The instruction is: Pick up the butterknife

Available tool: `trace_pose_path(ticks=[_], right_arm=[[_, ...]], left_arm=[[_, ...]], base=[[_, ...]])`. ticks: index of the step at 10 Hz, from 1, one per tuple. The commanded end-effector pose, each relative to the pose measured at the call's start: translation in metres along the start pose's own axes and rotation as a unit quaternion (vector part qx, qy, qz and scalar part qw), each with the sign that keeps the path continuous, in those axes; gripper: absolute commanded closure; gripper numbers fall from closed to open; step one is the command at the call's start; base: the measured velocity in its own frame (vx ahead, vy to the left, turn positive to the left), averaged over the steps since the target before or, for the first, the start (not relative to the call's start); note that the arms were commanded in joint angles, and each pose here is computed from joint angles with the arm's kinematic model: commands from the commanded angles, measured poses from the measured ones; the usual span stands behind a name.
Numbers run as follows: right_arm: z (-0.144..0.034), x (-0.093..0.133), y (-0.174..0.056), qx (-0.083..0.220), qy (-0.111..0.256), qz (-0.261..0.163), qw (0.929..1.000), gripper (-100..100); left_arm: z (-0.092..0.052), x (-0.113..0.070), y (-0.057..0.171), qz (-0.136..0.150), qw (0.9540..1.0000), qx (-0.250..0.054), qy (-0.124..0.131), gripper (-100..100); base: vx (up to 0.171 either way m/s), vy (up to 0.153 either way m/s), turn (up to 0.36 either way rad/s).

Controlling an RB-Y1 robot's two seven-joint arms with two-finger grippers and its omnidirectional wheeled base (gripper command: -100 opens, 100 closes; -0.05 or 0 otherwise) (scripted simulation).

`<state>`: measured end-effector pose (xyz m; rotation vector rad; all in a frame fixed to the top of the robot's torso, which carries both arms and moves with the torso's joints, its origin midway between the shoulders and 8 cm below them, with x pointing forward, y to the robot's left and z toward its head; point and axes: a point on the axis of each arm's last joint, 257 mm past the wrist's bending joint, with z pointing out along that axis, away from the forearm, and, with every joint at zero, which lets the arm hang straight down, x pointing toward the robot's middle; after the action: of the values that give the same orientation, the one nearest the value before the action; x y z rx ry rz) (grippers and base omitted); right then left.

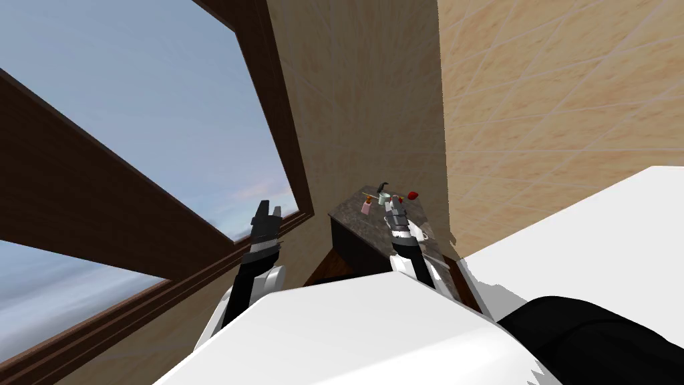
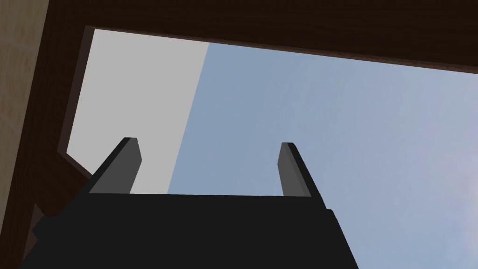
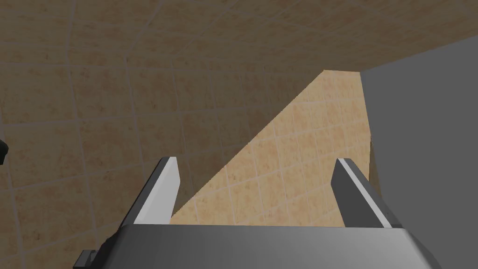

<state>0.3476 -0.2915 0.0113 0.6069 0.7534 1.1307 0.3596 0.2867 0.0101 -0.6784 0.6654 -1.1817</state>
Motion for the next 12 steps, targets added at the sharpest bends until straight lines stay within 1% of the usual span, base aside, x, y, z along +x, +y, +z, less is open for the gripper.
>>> trace_pose_path(ticks=[1,4,7,8,10,11,12], right_arm=[[-0.004,0.003,-0.011,0.009,0.019,-0.011,0.9997,-100],[-0.016,0.006,-0.035,0.03,0.055,-0.034,0.9974,-100],[-0.034,0.006,-0.067,0.059,0.099,-0.063,0.9913,-100],[-0.035,0.007,-0.067,0.059,0.105,-0.066,0.9905,-100],[-0.05,0.004,-0.092,0.083,0.136,-0.087,0.9834,-100],[-0.05,0.005,-0.092,0.082,0.143,-0.091,0.9822,-100],[-0.058,0.003,-0.105,0.095,0.159,-0.102,0.9775,-100]], left_arm=[[0.0,0.0,0.0,0.0,1.0,0.0,0.0,0],[0.0,0.0,0.0,0.0,1.0,0.0,0.0,0],[0.0,0.0,0.0,0.0,1.0,0.0,0.0,0],[0.0,0.0,0.0,0.0,1.0,0.0,0.0,0],[0.0,0.0,0.0,0.0,1.0,0.0,0.0,0],[0.0,0.0,0.0,0.0,1.0,0.0,0.0,0],[0.0,0.0,0.0,0.0,1.0,0.0,0.0,0]], base=[[-0.059,0.05,0.064],[-0.088,0.054,0.071],[-0.066,0.015,0.101],[-0.034,0.011,0.042],[-0.039,0.009,0.123],[-0.039,0.005,0.038],[-0.033,0.009,0.088]])
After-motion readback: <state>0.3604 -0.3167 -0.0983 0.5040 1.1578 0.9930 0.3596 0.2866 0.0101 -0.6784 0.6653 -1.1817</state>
